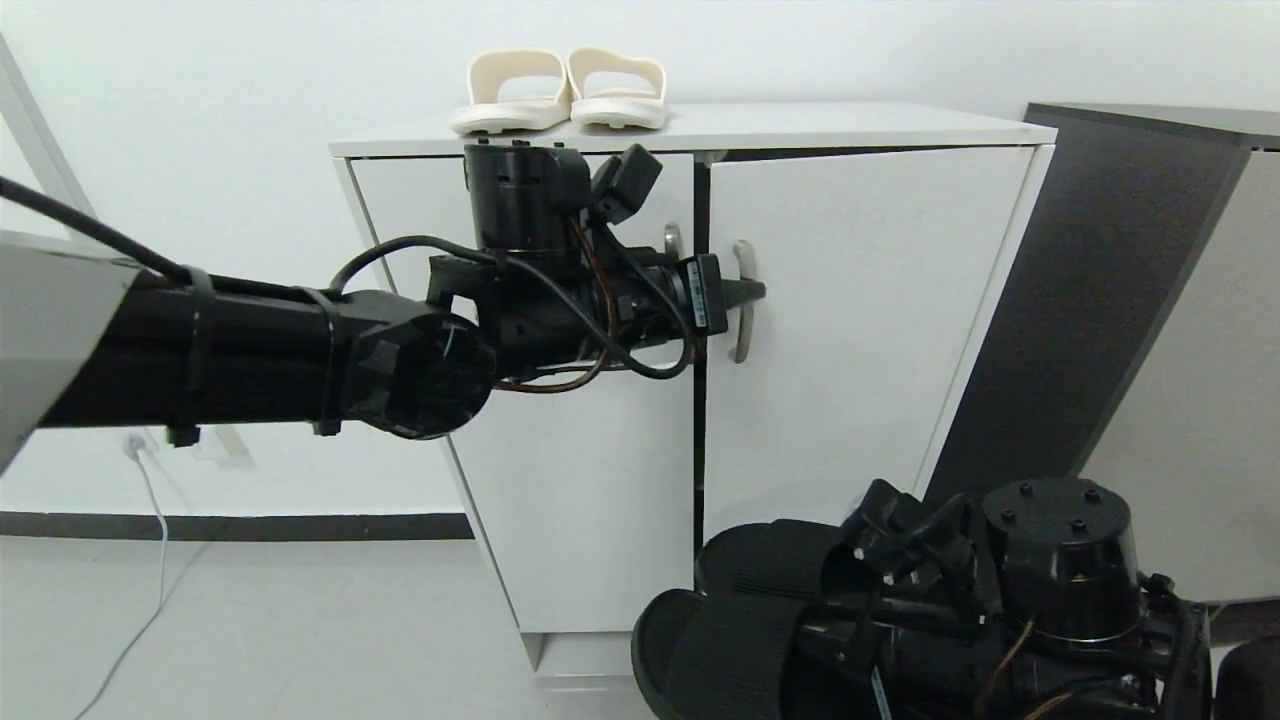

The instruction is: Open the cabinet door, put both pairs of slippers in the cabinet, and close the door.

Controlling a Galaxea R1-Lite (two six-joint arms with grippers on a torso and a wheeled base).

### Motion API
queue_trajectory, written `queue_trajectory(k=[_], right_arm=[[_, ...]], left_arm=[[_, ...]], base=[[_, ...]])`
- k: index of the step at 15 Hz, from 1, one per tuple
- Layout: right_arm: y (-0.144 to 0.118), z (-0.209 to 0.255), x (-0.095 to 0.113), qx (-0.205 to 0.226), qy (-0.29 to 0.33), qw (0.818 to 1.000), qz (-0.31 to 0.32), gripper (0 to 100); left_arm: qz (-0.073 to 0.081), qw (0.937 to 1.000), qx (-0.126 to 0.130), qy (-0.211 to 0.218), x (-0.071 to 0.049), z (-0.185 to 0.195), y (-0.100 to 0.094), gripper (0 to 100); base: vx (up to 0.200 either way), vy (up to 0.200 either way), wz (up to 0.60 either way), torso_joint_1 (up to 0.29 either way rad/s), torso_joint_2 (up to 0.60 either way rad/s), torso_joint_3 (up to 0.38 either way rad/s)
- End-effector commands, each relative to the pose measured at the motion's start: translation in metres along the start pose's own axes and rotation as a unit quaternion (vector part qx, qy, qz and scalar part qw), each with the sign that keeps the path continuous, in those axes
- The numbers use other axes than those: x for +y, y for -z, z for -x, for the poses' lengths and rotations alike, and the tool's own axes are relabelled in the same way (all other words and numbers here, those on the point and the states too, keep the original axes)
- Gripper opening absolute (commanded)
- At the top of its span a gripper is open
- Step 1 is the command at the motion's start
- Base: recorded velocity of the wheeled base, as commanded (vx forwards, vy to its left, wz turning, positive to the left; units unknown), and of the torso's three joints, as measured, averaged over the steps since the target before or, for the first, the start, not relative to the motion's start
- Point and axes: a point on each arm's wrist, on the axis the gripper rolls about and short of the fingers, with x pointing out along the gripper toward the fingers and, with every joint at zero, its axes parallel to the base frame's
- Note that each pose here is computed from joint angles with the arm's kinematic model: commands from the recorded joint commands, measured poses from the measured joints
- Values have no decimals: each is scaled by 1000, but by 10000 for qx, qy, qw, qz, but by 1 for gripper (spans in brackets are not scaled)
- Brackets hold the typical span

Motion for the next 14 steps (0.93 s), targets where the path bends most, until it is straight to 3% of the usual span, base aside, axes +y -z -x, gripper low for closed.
queue_trajectory(k=[1,5,9,12,14], right_arm=[[4,5,2,-47,-141,9999,82,0],[6,6,5,-89,-205,9997,140,0],[8,5,14,-32,-377,9991,197,0],[10,5,18,2,-441,9988,217,0],[11,5,18,25,-441,9988,215,0]], left_arm=[[-67,9998,-76,187,-26,20,-7,0],[-83,9997,-28,235,-40,42,-3,0],[-129,9995,-199,205,-43,72,5,0],[-76,9994,-326,-81,-25,76,-1,0],[-8,9992,-368,-170,-11,58,-6,0]], base=[[0,0,0,0,0,0],[0,0,0,0,0,0],[0,0,0,0,0,0],[0,0,0,0,0,0],[0,0,0,0,0,0]])
